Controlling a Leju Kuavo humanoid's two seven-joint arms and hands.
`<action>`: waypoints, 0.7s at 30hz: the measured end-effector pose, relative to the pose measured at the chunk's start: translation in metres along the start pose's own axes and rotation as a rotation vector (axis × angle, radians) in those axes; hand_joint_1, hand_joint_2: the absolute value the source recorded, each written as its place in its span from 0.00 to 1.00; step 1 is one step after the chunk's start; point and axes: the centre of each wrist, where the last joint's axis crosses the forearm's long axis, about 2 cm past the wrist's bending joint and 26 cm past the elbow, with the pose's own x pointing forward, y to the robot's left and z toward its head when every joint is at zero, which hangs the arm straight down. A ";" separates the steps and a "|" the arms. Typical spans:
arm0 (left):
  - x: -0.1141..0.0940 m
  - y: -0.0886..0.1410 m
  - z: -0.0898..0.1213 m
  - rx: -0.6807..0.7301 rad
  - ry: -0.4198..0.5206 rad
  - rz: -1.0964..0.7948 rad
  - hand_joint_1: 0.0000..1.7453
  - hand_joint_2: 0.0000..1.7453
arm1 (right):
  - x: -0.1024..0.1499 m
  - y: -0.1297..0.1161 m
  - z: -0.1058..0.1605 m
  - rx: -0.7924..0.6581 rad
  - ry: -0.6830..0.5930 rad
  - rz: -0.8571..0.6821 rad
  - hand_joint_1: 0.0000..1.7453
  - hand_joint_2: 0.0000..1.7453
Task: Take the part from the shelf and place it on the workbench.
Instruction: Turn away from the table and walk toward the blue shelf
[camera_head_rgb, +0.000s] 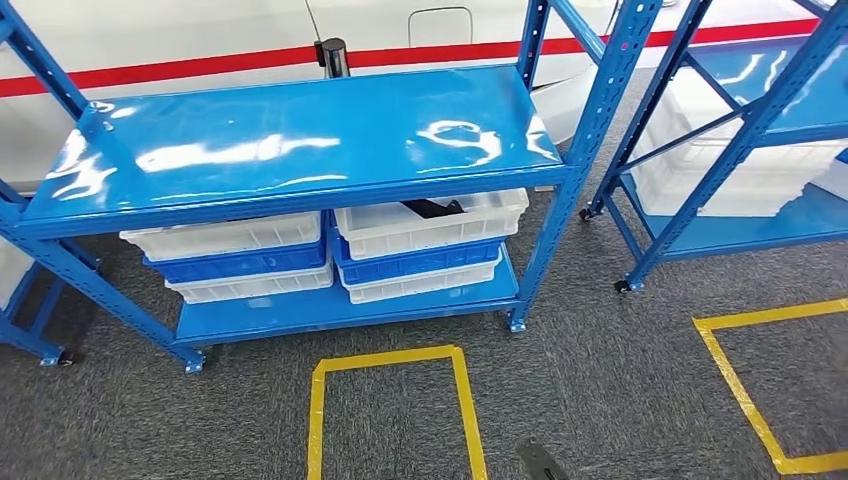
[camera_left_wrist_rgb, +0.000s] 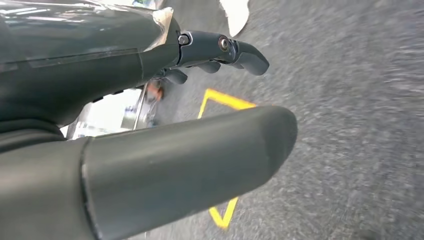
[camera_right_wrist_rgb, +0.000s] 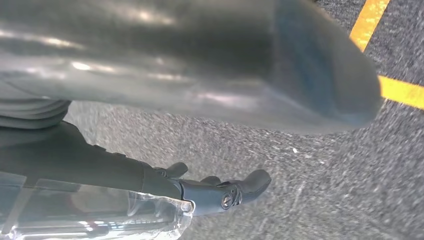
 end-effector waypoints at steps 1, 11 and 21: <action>0.001 0.000 0.000 0.001 -0.002 0.001 0.00 0.00 | 0.000 0.000 0.000 0.001 0.000 0.000 0.00 0.00; 0.001 -0.002 0.001 -0.003 -0.004 -0.001 0.00 0.00 | -0.002 -0.002 0.000 -0.005 0.002 0.009 0.00 0.00; 0.003 -0.004 0.003 0.004 -0.007 0.003 0.00 1.00 | -0.002 -0.003 -0.001 -0.031 0.013 0.030 0.00 0.25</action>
